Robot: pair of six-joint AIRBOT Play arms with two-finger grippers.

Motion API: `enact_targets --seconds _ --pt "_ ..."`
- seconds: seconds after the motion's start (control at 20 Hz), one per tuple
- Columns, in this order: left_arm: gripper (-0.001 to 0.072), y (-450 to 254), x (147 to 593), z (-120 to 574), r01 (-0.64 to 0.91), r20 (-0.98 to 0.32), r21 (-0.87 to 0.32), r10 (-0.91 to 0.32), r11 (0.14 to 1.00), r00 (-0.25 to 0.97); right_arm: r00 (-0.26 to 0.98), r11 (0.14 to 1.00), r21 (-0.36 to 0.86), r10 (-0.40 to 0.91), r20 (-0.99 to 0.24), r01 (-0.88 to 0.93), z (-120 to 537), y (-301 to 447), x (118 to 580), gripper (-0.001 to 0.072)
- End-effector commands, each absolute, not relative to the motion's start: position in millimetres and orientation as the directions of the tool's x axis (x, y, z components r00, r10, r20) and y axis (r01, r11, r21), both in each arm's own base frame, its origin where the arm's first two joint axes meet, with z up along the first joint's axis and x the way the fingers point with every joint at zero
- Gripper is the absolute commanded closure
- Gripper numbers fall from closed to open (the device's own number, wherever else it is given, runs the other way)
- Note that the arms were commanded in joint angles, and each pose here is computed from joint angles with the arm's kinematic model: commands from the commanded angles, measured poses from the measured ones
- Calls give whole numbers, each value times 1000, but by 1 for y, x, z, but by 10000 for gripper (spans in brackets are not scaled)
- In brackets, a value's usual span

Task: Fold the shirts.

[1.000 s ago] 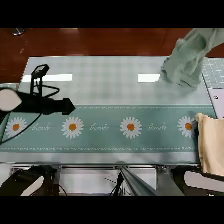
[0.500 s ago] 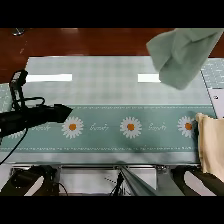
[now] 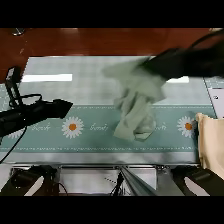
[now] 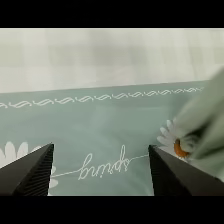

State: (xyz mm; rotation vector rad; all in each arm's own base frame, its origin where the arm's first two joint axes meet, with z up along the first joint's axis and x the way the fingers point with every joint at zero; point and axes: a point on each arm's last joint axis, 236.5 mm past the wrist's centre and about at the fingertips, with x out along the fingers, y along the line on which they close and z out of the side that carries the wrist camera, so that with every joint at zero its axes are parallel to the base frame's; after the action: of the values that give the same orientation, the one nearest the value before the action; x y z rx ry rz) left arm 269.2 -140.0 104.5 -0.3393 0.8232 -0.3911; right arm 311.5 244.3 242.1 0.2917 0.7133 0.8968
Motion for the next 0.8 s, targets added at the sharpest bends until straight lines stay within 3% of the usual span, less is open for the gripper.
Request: enact_targets --seconds 0.0,0.05,0.1,0.15,0.25,0.35,0.5,0.6,0.65,0.75 --pt "4 -141 269 102 201 -637 -441 -463 875 617 393 635 629 773 -499 -449 132 301 314 688" --pt "4 -140 268 96 196 -646 -441 -461 876 608 385 634 650 772 -505 -419 118 313 319 655" --pt "4 -140 265 89 189 -657 -444 -462 876 596 349 606 693 794 -498 -390 109 328 318 330" --pt "4 -142 260 80 179 -674 -456 -470 872 570 306 583 707 812 -497 -401 105 337 316 90" --pt "4 -148 244 63 161 -710 -483 -493 861 502 272 589 686 807 -524 -427 108 328 326 93" --pt "4 -146 228 52 156 -756 -471 -488 868 436 321 646 644 763 -561 -410 129 271 355 93" --pt "5 -144 197 35 147 -824 -455 -478 878 303 472 838 478 543 -694 -262 139 118 375 94" --pt "4 -152 183 22 100 -827 -497 -506 862 244 517 962 267 260 -816 -61 120 7 349 94" --pt "4 -160 182 13 81 -808 -535 -537 841 241 523 972 231 181 -833 31 108 -24 329 94" --pt "4 -188 191 -1 67 -709 -653 -639 755 298 513 947 287 178 -840 142 71 -34 296 94"
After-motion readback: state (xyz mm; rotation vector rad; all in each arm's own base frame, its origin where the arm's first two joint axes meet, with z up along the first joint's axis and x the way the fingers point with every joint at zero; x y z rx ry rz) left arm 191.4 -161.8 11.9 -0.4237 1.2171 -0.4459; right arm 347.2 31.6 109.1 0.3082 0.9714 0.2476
